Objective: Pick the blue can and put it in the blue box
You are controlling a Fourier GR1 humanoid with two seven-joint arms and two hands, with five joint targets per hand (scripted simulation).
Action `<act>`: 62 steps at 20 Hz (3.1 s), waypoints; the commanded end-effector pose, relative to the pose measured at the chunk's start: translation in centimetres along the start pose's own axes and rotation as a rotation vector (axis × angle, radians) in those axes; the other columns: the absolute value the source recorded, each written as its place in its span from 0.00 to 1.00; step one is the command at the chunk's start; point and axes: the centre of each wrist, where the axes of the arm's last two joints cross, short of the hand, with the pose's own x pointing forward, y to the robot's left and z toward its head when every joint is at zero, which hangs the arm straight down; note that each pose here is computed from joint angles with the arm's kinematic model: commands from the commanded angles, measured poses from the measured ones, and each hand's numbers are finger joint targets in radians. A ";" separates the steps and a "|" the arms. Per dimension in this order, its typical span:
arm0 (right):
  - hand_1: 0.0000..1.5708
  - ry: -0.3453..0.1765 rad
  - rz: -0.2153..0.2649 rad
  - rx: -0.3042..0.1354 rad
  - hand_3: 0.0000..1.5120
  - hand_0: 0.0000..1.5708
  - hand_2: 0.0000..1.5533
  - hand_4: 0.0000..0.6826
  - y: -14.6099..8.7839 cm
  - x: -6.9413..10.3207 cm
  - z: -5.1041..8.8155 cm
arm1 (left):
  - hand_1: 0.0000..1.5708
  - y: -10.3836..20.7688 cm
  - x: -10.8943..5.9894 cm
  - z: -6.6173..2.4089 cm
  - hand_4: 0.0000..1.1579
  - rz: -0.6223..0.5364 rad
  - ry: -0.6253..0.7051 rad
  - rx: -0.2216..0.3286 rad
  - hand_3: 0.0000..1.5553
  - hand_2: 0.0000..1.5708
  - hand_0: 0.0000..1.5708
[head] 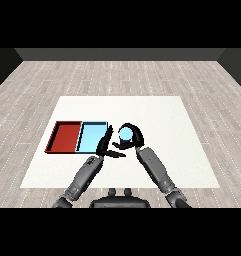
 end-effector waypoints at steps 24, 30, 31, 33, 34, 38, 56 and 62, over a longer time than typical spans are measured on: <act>0.81 -0.009 0.008 0.111 0.92 0.81 0.91 0.90 5.5 1.6 -1.3 | 0.17 -1.5 1.0 -2.85 0.49 -0.211 -0.034 -0.003 0.00 0.33 0.17; 0.94 -0.025 -0.027 0.135 0.93 0.94 0.95 0.88 5.9 2.3 -0.8 | 0.25 -3.5 0.8 -2.48 0.11 -0.318 -0.051 -0.050 0.06 0.37 0.25; 0.93 -0.004 0.006 0.144 0.92 0.93 0.94 0.87 5.5 -0.1 0.0 | 0.29 -1.8 -0.2 -1.40 0.16 -0.448 -0.036 -0.049 0.00 0.38 0.29; 0.93 -0.016 0.009 0.138 0.92 0.93 0.94 0.87 6.3 0.4 0.1 | 0.00 -3.2 -0.6 -1.29 0.27 -0.476 -0.077 -0.070 0.00 0.10 0.00; 0.93 -0.037 0.028 0.141 0.92 0.93 0.94 0.86 7.3 0.5 0.9 | 0.00 -1.9 1.1 -2.10 0.37 -0.203 -0.045 0.011 0.00 0.00 0.00; 0.92 -0.001 -0.030 0.157 0.92 0.92 0.93 0.89 6.6 -0.3 -0.8 | 0.65 -2.8 0.1 -1.87 0.60 -0.226 -0.072 0.112 0.58 0.66 0.65; 0.00 0.037 -0.104 0.100 0.00 0.00 0.00 0.00 5.5 1.2 0.1 | 1.00 -1.8 -1.3 -1.30 0.95 -0.097 0.029 0.106 0.93 0.97 1.00; 0.00 0.035 -0.101 0.096 0.00 0.00 0.00 0.00 4.0 1.4 1.4 | 1.00 -1.9 -0.3 -0.28 0.97 -0.111 0.003 0.108 0.93 0.97 1.00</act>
